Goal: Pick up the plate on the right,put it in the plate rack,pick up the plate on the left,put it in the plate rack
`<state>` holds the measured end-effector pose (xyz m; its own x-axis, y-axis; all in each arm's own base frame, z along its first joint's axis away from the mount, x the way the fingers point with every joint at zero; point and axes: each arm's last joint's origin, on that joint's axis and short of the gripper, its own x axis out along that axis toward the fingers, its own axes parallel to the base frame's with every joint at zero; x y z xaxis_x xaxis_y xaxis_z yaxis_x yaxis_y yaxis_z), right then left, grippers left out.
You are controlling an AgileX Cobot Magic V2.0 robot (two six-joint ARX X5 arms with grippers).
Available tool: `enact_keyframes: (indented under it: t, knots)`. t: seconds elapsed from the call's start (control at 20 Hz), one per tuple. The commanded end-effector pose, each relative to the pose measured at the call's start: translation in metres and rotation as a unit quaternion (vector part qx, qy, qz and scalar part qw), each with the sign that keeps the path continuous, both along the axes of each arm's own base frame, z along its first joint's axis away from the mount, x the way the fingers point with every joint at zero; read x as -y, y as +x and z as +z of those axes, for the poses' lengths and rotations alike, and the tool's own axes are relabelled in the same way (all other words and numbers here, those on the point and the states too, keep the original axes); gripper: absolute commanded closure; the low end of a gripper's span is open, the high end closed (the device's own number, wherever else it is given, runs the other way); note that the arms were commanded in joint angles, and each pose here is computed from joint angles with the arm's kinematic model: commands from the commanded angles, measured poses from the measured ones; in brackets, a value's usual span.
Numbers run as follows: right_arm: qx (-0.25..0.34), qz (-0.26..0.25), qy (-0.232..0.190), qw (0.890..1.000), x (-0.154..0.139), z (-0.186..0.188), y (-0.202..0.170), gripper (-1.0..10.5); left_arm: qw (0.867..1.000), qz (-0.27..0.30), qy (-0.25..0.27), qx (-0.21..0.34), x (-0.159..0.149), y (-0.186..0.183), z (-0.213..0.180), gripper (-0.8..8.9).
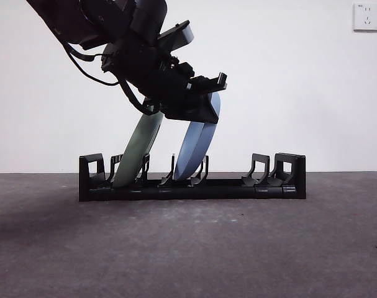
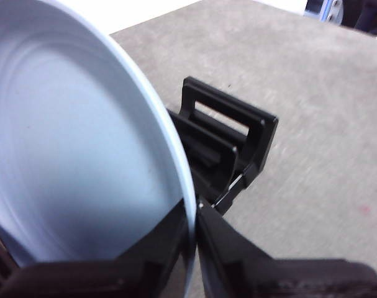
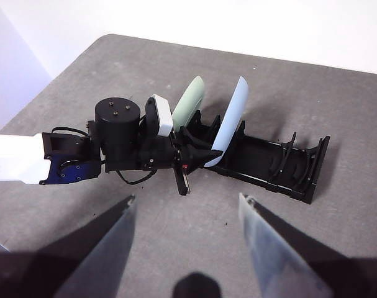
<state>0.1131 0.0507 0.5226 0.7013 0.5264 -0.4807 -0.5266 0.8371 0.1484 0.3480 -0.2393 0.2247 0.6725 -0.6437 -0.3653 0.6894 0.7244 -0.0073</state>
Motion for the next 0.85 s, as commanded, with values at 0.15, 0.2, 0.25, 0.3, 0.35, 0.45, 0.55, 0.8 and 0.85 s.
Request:
enact_keyframes:
  t: [0.15, 0.2, 0.25, 0.3, 0.35, 0.45, 0.55, 0.8, 0.85]
  knots:
    - [-0.018, 0.004, -0.01, 1.0, -0.001, -0.006, 0.002, 6.6, 0.999, -0.003, 0.033, -0.008, 0.0, 0.002, -0.014, 8.22]
    - [-0.02, 0.005, -0.011, 1.0, -0.001, -0.007, 0.003, 6.6, 0.999, -0.002, 0.037, -0.009, 0.0, 0.002, -0.015, 8.22]
    - [-0.022, 0.005, -0.013, 1.0, -0.002, -0.008, 0.004, 6.6, 0.999, 0.0, 0.045, -0.011, -0.001, 0.002, -0.016, 8.22]
    - [-0.026, 0.005, -0.014, 1.0, -0.002, -0.009, 0.005, 6.6, 0.999, -0.001, 0.053, -0.011, -0.001, 0.001, -0.017, 8.22]
    - [-0.029, 0.005, -0.015, 0.999, -0.003, -0.011, 0.006, 6.6, 0.998, -0.004, 0.06, -0.012, -0.001, 0.001, -0.018, 8.22]
    - [-0.036, 0.005, -0.019, 0.999, -0.004, -0.014, 0.009, 6.6, 0.997, -0.01, 0.071, -0.014, 0.001, -0.001, -0.019, 8.21]
    - [-0.04, 0.006, -0.021, 0.999, -0.004, -0.016, 0.011, 6.6, 0.997, -0.014, 0.075, -0.015, 0.002, -0.003, -0.02, 8.21]
    - [-0.044, 0.006, -0.022, 0.999, -0.005, -0.017, 0.013, 6.6, 0.996, -0.009, 0.088, -0.021, 0.006, -0.007, -0.022, 8.22]
    - [-0.044, 0.006, -0.022, 0.999, -0.005, -0.017, 0.013, 6.6, 0.996, -0.013, 0.088, -0.022, 0.008, -0.008, -0.022, 8.22]
